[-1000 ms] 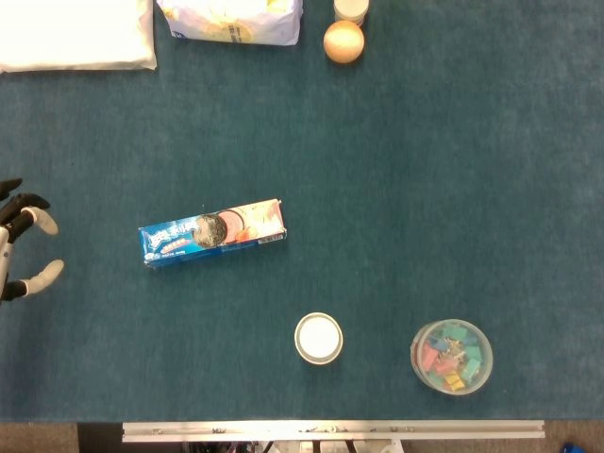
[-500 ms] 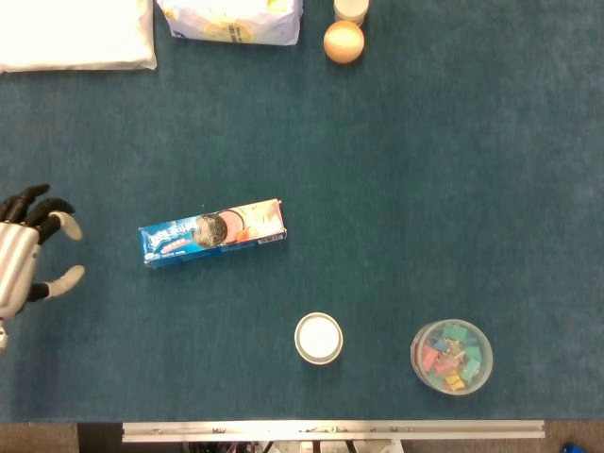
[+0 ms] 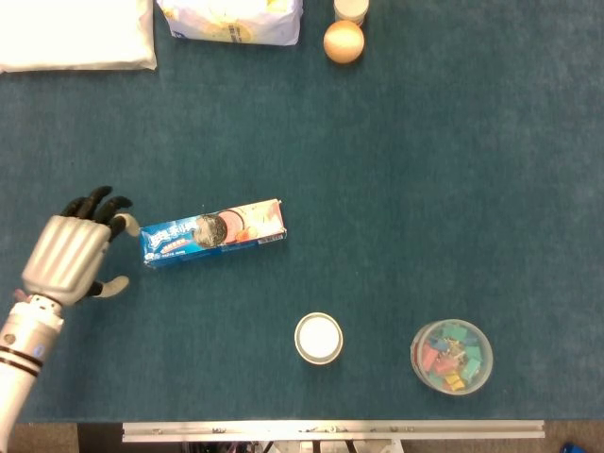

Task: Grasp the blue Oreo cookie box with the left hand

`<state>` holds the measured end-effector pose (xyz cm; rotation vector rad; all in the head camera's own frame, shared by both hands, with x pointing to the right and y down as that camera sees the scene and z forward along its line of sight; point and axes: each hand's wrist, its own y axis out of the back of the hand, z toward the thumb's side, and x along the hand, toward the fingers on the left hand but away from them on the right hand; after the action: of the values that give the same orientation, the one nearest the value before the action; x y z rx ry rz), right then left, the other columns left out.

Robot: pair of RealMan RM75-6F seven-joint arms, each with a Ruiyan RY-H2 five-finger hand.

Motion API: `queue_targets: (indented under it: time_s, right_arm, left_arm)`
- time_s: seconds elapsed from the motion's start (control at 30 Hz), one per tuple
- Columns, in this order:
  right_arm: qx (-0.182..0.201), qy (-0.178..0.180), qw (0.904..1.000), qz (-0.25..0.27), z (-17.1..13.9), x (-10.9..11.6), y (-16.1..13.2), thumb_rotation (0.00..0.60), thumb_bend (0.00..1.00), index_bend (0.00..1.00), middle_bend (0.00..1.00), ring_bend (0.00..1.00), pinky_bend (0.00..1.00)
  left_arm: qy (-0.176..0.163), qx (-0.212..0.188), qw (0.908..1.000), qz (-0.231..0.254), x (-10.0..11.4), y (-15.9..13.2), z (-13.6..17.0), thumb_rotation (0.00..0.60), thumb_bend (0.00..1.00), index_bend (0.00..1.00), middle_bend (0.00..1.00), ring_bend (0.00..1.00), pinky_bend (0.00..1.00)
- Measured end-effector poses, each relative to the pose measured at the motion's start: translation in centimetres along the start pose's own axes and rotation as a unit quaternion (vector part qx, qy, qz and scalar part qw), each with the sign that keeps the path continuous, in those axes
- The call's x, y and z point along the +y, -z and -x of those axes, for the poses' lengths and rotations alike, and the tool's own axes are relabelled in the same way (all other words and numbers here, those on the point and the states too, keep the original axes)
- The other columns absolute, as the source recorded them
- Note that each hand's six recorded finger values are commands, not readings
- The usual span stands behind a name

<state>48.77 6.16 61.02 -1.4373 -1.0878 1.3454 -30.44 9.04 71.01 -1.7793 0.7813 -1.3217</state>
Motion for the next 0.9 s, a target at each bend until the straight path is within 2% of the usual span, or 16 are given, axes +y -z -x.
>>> queue_targets:
  time_s: [0.2,0.43,0.67,0.77,0.9]
  right_arm:
    - [0.001,-0.001,1.0000,0.000,0.0,0.0,0.0,0.600,0.00,0.56,0.49,0.30,0.35]
    - [0.002,-0.003,1.0000,-0.001,-0.1,-0.1,-0.1,0.600,0.00,0.56,0.49,0.30,0.35]
    - [0.002,-0.003,1.0000,-0.001,0.0,-0.1,-0.1,0.600,0.00,0.56,0.49,0.30,0.35]
    - [0.001,-0.003,1.0000,-0.001,0.0,-0.1,-0.1,0.600,0.00,0.56,0.49,0.30,0.35]
    - [0.001,-0.003,1.0000,0.000,0.0,-0.1,-0.1,0.600,0.00,0.56,0.49,0.30,0.35]
  left_arm:
    - [0.007,-0.005,1.0000,0.000,-0.2,-1.3,-1.3,0.600,0.10,0.25,0.17,0.08,0.19]
    - [0.020,-0.001,0.9997,0.017,-0.2,-1.7,-1.8,0.597,0.08,0.23,0.17,0.08,0.19]
    - [0.045,0.013,0.9984,0.032,-0.8,-1.6,-2.4,0.500,0.06,0.23,0.17,0.08,0.20]
    - [0.058,0.016,0.9971,0.046,-1.1,-1.7,-2.7,0.495,0.05,0.23,0.17,0.08,0.20]
    - [0.059,0.017,0.9970,0.048,-1.3,-1.8,-3.3,0.494,0.05,0.24,0.17,0.08,0.20]
